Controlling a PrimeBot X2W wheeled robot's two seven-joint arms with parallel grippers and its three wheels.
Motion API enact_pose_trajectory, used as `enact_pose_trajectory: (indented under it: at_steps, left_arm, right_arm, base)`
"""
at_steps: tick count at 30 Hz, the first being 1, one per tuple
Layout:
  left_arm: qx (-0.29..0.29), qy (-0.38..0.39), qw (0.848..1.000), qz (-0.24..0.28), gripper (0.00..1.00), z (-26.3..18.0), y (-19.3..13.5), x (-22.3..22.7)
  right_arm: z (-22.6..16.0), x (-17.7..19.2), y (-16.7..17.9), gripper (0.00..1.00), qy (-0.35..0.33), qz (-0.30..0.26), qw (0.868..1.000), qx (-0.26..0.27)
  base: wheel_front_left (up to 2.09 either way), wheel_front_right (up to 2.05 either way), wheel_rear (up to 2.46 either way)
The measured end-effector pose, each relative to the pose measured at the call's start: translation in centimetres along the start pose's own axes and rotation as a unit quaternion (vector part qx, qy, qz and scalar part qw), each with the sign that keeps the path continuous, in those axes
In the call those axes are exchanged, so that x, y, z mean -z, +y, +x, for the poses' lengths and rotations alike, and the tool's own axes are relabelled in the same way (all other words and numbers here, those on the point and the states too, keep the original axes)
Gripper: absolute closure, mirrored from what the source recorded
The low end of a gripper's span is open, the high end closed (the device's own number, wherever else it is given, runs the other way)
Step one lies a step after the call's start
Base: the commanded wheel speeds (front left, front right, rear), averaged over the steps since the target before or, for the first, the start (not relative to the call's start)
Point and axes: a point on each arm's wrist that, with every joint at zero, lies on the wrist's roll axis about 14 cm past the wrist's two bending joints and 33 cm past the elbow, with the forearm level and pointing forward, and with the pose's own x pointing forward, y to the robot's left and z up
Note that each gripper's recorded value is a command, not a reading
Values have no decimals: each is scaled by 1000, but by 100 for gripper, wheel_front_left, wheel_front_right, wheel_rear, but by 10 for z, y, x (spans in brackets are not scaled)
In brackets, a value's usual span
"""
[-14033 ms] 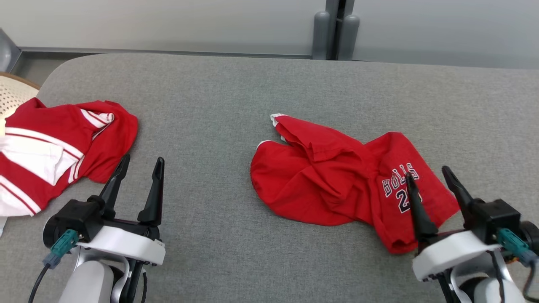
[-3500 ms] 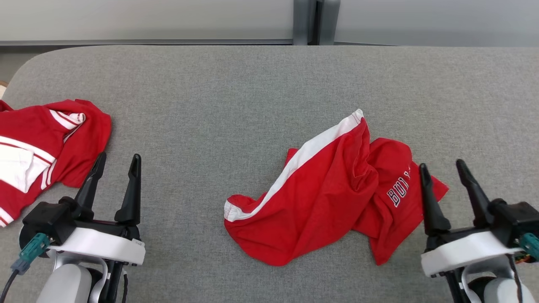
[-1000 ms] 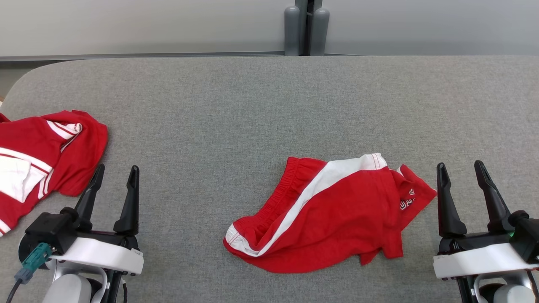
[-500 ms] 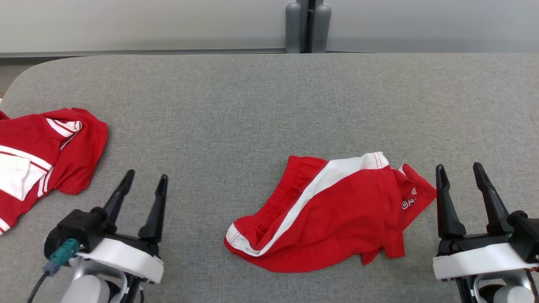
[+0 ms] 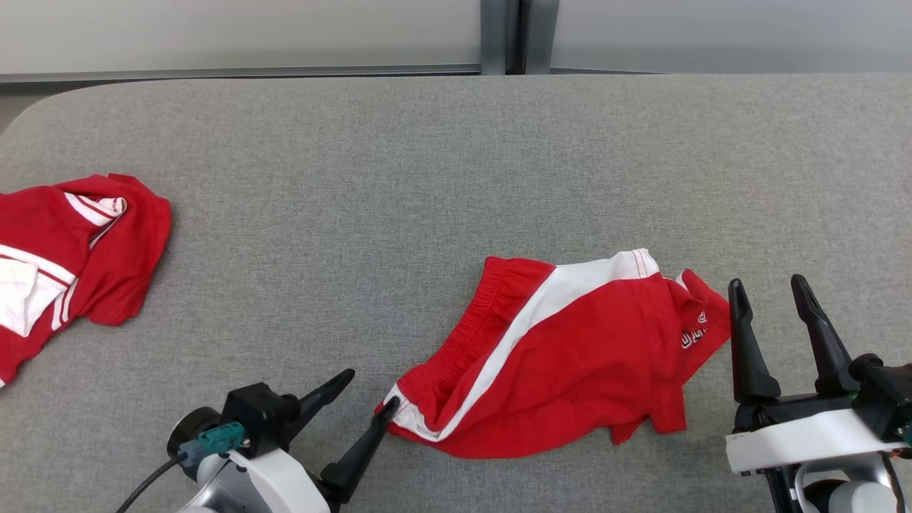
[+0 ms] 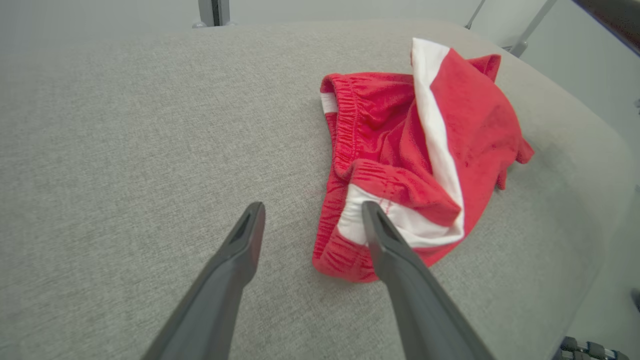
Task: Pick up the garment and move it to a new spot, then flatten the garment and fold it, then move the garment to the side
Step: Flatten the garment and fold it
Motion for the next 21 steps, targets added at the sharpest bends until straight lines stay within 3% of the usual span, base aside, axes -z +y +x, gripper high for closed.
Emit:
enact_pose_trajectory:
  at_steps: [10, 16, 17, 18, 21]
  left_arm:
    - [79, 63, 995, 12, 0, 0, -37, 25]
    - [93, 65, 993, 17, 0, 3, -43, 27]
    - [93, 65, 993, 17, 20, 3, -43, 27]
    - [94, 60, 994, 14, 100, 3, -43, 26]
    - [91, 60, 994, 15, 100, 2, -39, 27]
  right_arm:
    - [0, 4, -4, 0, 4, 6, 1000, 6]
    - [1, 6, -5, 0, 6, 10, 1000, 8]
    - [1, 6, -5, 0, 6, 10, 1000, 8]
    - [1, 6, -5, 0, 6, 10, 1000, 8]
    - [3, 8, -4, 0, 11, 10, 1000, 5]
  base:
    - [0, 0, 0]
    - [0, 0, 0]
    - [0, 0, 0]
    - [0, 0, 0]
    - [0, 0, 0]
